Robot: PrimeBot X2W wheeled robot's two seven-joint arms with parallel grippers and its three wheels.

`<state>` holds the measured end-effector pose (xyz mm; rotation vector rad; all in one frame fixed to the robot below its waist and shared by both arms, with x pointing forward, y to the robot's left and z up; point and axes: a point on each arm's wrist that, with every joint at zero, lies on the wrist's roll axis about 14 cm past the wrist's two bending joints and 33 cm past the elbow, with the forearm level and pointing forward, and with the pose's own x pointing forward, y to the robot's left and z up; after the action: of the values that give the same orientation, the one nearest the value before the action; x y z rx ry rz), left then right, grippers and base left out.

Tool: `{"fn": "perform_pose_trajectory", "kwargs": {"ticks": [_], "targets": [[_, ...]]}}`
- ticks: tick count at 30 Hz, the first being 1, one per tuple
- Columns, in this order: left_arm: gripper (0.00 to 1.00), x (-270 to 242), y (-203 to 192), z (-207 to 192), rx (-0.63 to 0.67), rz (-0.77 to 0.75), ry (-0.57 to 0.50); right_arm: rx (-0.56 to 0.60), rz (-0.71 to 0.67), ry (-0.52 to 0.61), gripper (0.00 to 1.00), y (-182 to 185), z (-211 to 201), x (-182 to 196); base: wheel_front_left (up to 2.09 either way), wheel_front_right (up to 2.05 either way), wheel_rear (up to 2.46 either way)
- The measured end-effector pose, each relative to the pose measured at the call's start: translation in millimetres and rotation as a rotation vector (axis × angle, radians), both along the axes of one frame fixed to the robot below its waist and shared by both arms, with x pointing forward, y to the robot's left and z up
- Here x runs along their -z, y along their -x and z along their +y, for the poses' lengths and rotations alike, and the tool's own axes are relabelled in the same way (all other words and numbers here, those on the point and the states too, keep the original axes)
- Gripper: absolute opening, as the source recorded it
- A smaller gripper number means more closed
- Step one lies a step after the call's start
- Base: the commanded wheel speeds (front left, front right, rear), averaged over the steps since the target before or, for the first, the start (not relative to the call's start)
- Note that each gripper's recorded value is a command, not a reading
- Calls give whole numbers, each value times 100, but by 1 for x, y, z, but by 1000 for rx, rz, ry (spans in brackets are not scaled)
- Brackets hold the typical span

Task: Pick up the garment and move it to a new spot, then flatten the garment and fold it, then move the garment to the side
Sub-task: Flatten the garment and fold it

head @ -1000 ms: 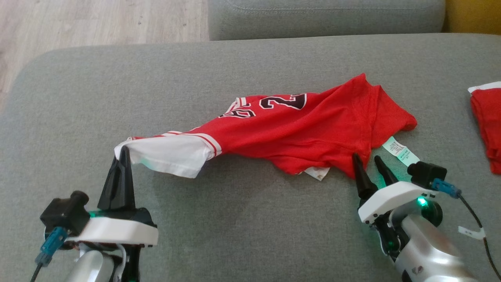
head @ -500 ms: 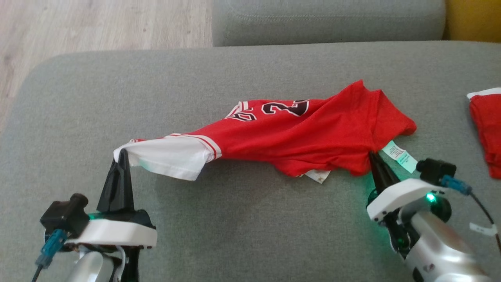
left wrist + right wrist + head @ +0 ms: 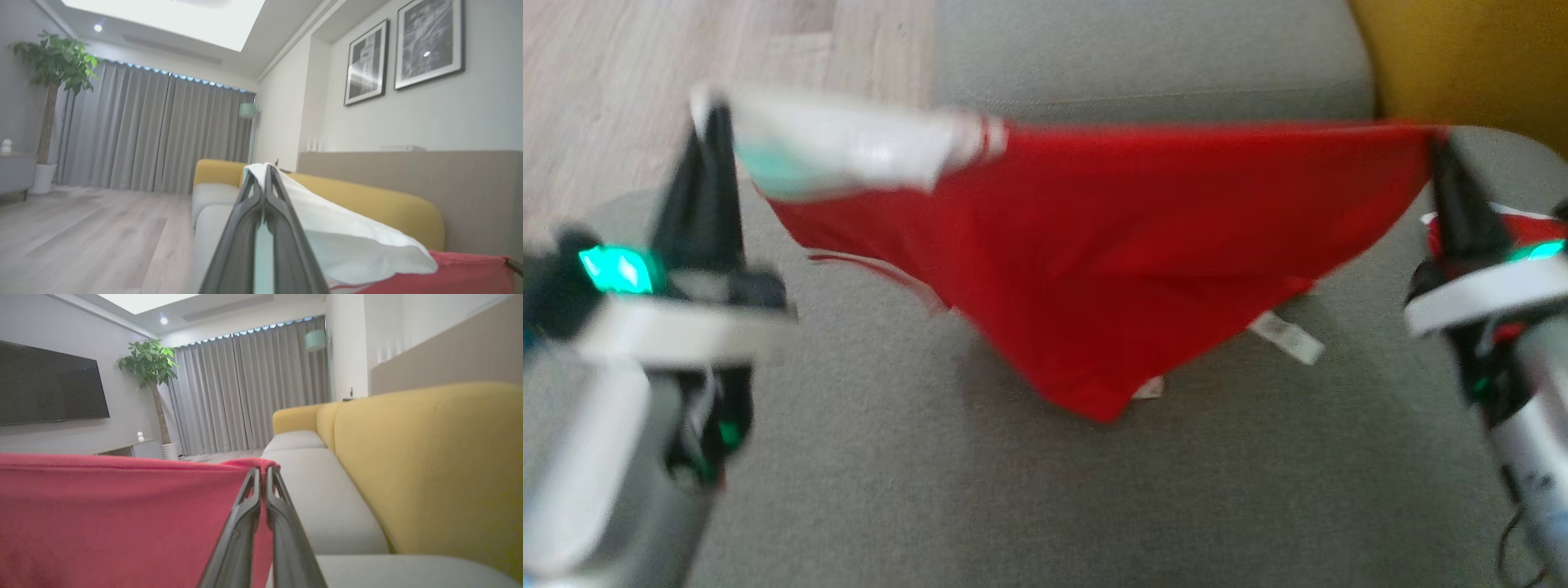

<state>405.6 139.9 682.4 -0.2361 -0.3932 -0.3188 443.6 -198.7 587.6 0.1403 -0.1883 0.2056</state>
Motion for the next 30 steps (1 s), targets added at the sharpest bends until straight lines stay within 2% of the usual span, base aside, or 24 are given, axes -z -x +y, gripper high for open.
{"fn": "perform_pose_trajectory", "kwargs": {"ticks": [6, 9, 11, 14, 19, 20, 23, 30], "targets": [[0, -116, 2, -26, 93, -263, 5, 45, -255, 63, 0, 4, -26, -108, 0, 0, 0], [0, -143, -9, -32, 95, -279, -12, 76, -324, 112, 0, 5, -37, -153, 0, 0, 0], [0, -146, -24, -33, 84, -241, -29, 87, -318, 146, 0, -2, -38, -166, 0, 0, 0], [0, -135, -53, -36, 66, -152, -86, 94, -246, 233, 0, -23, -36, -161, 0, 0, 0], [0, -91, -107, -41, 50, 46, -177, 73, -96, 347, 0, -68, -23, -127, 0, 0, 0], [0, -91, -107, -41, 50, 46, -177, 73, -96, 347, 0, -68, -23, -127, 0, 0, 0], [0, -87, -137, -44, 33, 59, -229, 76, -83, 363, 0, -97, -22, -125, 0, 0, 0], [0, -119, -186, -42, 3, -100, -209, 86, -188, 422, 0, -153, -19, -135, 0, 0, 0]]}}
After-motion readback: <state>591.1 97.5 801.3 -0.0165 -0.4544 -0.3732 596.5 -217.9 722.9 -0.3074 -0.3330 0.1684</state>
